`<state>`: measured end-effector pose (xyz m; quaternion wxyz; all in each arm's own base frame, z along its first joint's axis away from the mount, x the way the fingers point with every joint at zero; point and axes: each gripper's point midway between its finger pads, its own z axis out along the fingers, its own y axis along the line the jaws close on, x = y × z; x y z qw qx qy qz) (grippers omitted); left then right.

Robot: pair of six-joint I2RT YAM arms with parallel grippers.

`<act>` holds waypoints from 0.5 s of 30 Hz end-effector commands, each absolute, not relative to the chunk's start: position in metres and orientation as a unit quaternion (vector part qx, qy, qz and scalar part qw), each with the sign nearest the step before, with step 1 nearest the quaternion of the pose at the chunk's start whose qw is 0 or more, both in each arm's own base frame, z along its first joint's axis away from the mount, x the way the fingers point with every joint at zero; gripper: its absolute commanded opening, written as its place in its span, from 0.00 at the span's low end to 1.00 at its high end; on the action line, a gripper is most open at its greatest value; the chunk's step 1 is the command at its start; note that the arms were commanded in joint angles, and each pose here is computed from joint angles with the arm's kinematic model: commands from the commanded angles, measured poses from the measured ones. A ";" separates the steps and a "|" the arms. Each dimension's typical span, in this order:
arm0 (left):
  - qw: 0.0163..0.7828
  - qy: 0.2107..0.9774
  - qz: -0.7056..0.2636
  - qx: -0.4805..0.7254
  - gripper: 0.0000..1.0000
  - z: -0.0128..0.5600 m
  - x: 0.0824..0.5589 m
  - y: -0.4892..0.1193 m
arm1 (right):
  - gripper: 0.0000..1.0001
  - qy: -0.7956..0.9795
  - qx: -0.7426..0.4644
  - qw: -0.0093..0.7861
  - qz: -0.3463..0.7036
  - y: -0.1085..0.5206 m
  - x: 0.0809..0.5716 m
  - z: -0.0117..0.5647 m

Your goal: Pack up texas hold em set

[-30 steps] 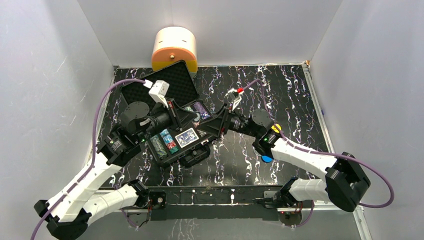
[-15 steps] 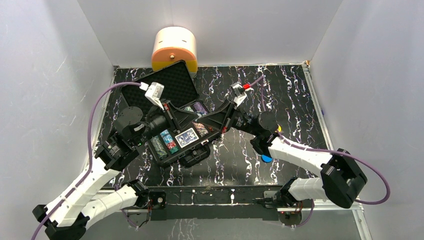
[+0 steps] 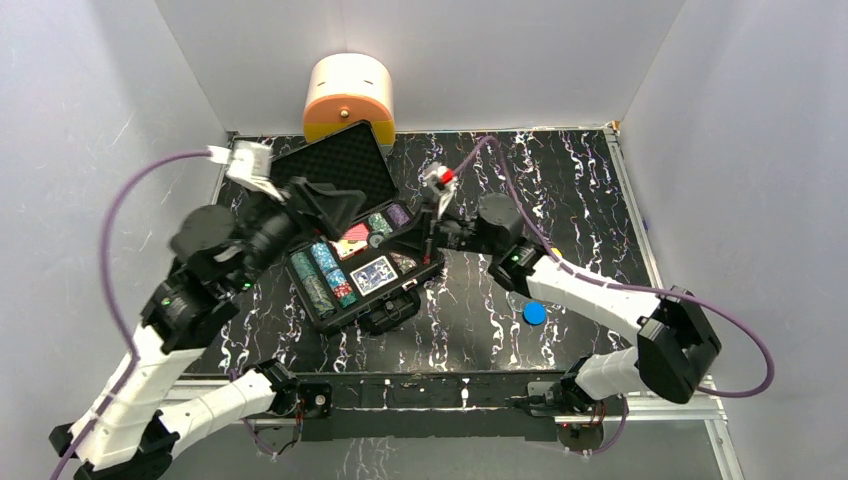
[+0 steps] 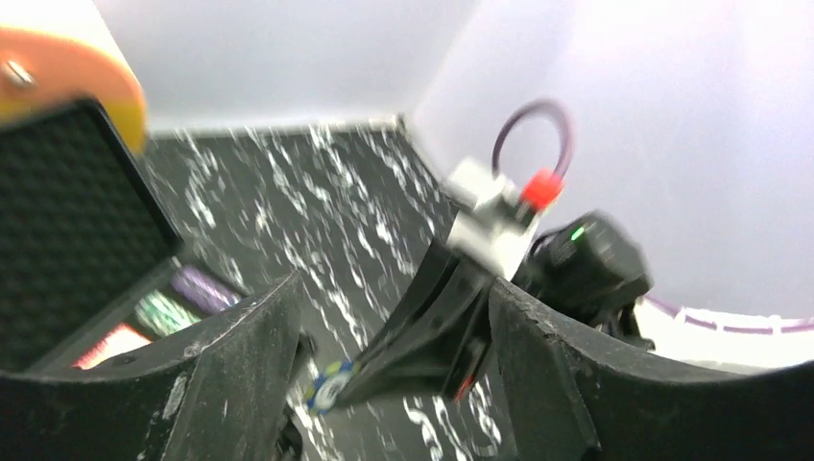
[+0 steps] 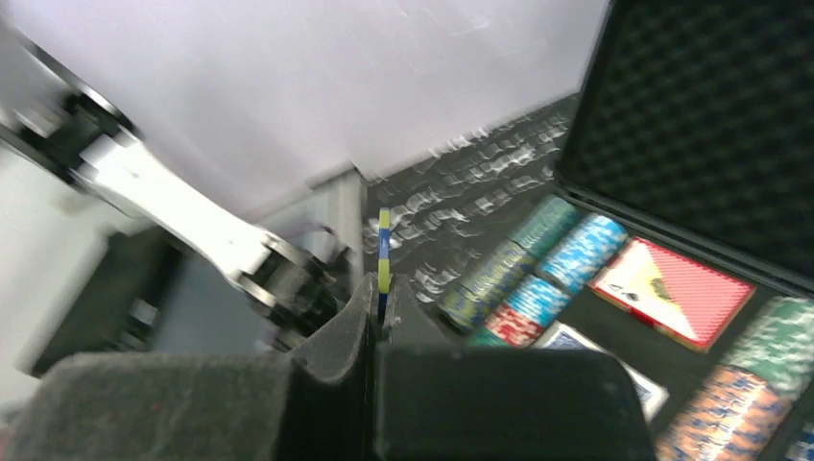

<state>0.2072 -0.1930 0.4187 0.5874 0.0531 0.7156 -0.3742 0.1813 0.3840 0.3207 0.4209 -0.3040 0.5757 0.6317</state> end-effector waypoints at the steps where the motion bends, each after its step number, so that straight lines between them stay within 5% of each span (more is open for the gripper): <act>1: 0.686 0.666 -0.292 0.019 0.70 0.484 0.210 -0.138 | 0.00 0.586 -0.477 0.434 0.491 0.405 0.180 0.258; 15: 0.734 0.640 -0.226 -0.017 0.72 0.530 0.207 -0.096 | 0.00 0.518 -0.677 0.390 0.348 0.507 0.145 0.149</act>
